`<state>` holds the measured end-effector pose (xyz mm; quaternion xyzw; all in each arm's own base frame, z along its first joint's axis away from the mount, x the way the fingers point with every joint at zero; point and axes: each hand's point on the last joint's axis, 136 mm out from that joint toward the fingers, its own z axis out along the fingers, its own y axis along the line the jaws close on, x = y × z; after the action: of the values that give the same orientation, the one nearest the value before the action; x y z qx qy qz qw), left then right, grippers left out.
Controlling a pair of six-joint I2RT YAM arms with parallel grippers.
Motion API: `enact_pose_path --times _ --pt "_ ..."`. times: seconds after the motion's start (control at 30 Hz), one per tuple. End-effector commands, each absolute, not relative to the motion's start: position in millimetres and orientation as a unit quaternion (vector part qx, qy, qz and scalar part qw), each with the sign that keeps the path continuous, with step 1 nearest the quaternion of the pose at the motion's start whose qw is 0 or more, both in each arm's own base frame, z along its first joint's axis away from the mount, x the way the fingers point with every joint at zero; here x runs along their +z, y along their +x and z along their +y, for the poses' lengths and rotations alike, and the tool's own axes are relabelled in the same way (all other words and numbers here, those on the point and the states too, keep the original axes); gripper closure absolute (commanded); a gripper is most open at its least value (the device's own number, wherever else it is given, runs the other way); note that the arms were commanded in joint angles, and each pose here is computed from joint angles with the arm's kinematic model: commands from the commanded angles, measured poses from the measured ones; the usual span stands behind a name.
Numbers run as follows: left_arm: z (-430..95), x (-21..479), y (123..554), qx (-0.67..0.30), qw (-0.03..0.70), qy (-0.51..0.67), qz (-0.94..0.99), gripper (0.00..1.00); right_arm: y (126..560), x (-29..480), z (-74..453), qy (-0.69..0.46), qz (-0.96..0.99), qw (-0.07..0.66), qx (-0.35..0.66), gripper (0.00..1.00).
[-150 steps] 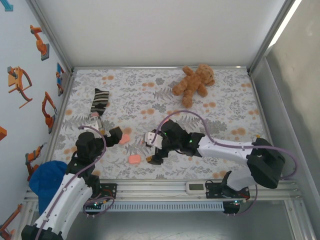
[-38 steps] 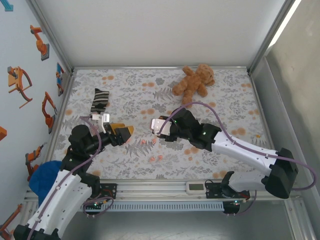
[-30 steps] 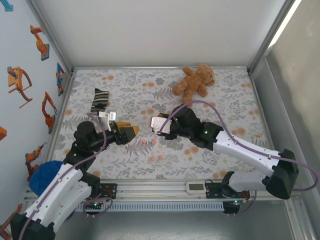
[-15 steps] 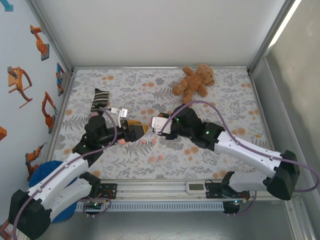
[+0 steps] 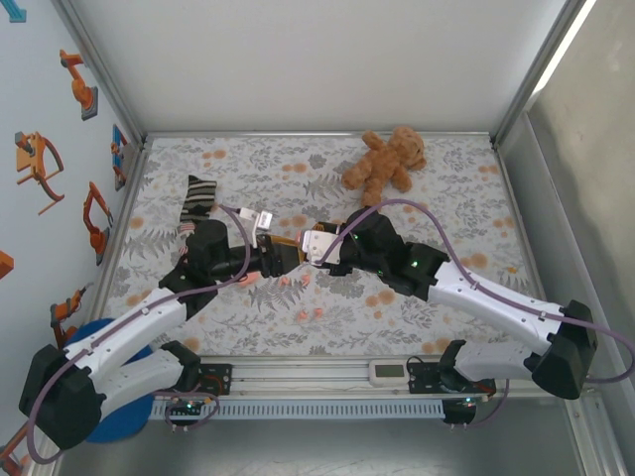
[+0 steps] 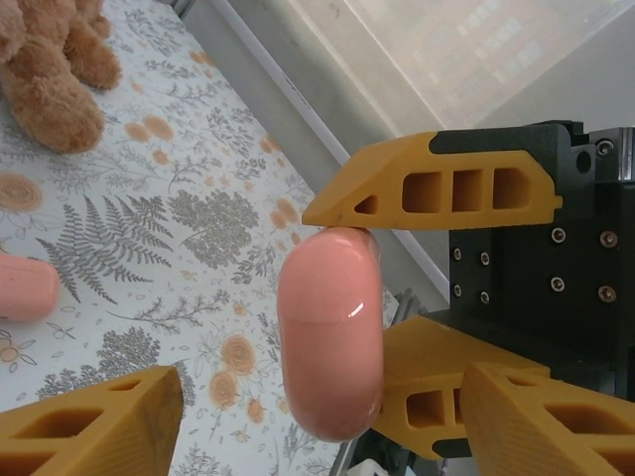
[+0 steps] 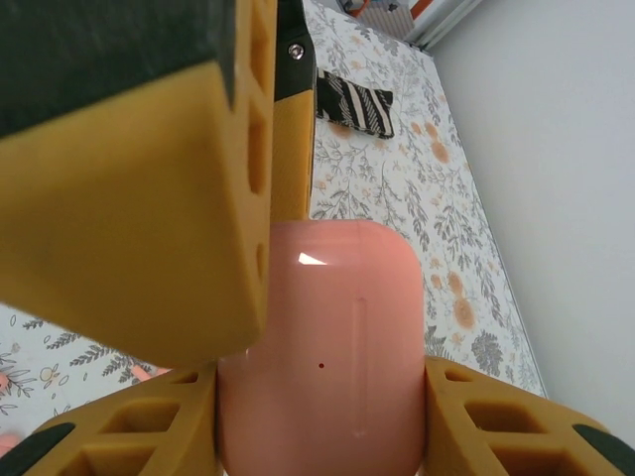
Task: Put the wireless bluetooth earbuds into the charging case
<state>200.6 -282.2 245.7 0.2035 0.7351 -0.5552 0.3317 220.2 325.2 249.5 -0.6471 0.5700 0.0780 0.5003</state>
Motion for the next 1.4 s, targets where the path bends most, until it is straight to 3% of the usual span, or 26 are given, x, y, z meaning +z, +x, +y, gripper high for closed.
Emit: enact_pose_path --times 0.0,0.43,0.93,1.07,1.17,1.3,1.37 --pt "-289 268 199 -0.567 0.351 0.227 0.710 0.32 221 260 323 -0.636 0.566 0.519 0.078 0.64" --pt "-297 265 201 -0.568 0.341 0.233 0.712 0.60 223 254 322 -0.633 0.573 0.516 0.073 0.64" --pt "-296 266 200 -0.562 0.342 0.237 0.715 0.84 230 254 320 -0.613 0.588 0.523 0.069 0.61" --pt "-294 268 200 -0.557 0.354 0.242 0.711 0.90 229 256 319 -0.604 0.595 0.524 0.077 0.43" --pt "-291 267 204 -0.541 0.374 0.244 0.712 0.93 225 258 317 -0.597 0.599 0.524 0.097 0.16" --pt "-287 271 209 -0.523 0.413 0.252 0.702 1.00 218 262 313 -0.575 0.612 0.522 0.150 0.01" --pt "-286 273 209 -0.521 0.429 0.262 0.690 1.00 217 265 309 -0.556 0.619 0.525 0.177 0.01"
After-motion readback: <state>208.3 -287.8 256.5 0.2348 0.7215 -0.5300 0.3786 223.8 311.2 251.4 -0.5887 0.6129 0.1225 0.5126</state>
